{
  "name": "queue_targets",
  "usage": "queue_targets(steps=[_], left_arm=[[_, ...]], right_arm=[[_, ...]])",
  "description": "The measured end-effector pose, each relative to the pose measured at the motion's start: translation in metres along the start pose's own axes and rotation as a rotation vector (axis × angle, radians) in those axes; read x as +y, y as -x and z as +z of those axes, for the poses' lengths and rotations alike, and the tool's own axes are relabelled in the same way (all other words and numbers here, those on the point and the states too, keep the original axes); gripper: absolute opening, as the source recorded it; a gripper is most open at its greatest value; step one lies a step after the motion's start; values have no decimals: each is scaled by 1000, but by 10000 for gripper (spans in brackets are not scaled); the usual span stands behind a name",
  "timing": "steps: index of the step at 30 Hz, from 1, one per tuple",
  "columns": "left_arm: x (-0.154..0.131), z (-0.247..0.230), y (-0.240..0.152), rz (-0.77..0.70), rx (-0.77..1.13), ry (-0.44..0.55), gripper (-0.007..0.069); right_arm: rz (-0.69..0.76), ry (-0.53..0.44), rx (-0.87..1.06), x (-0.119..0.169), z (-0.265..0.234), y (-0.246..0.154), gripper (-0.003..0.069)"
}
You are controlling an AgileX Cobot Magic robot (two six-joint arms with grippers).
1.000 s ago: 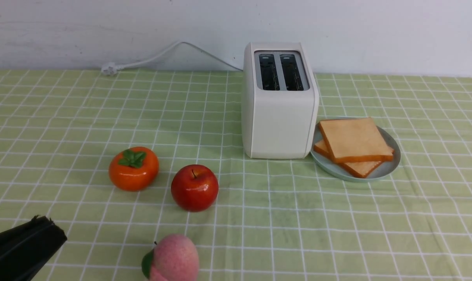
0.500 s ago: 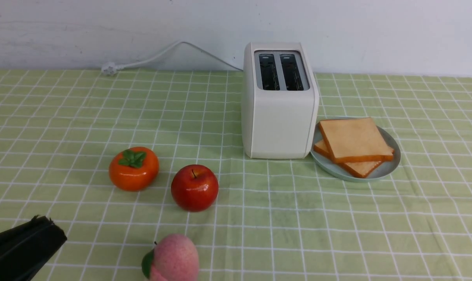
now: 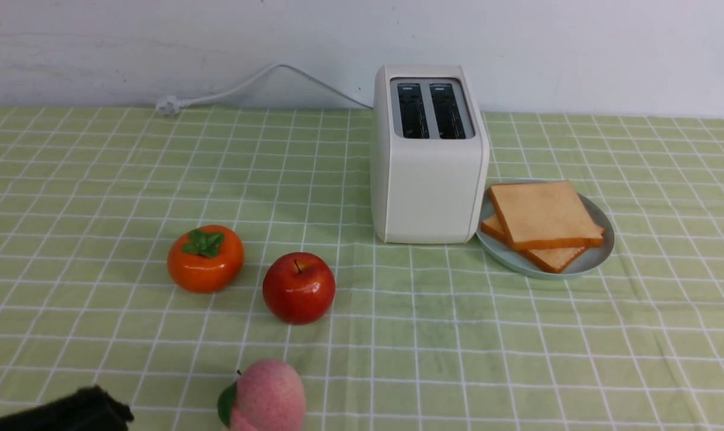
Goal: Take toasted bread from bread machine on green coffee tablecloth place on plate.
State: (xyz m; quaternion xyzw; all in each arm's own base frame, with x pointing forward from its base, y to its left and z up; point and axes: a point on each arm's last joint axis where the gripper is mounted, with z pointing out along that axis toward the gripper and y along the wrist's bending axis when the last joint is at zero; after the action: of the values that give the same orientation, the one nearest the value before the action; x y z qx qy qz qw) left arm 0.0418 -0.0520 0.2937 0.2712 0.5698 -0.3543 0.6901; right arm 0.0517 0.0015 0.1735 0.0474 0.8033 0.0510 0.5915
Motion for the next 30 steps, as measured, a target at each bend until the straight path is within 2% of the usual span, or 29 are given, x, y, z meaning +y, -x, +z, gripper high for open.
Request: queue_targets(steps=[6,10,14,15,17,20,21,23,24,25,26,30], left_arm=[[-6,0,-9,-18,73,-70,-13],[-2,0,-19,-15,62,-29,-13],[11,-3,-42,-38,82,143,-13],[12,-3,-43,-39,87,150,-13],[20,-6,-51,-78,121,281,-13],[26,-9,-55,-112,151,383,-13],[31,-13,-59,-156,179,470,-13],[36,-19,-61,-202,187,578,-13],[36,-19,-62,-208,191,580,-13],[40,-26,-63,-236,182,668,-13],[40,-29,-63,-243,175,711,-13],[41,-39,-64,-225,165,813,-13]], right_arm=[[0,0,0,0,0,0,10],[0,0,0,0,0,0,14],[0,0,0,0,0,0,19],[0,0,0,0,0,0,19],[0,0,0,0,0,0,22],[0,0,0,0,0,0,24],[0,0,0,0,0,0,27],[0,0,0,0,0,0,29],[0,0,0,0,0,0,31],[0,0,0,0,0,0,33],[0,0,0,0,0,0,34],[0,0,0,0,0,0,37]])
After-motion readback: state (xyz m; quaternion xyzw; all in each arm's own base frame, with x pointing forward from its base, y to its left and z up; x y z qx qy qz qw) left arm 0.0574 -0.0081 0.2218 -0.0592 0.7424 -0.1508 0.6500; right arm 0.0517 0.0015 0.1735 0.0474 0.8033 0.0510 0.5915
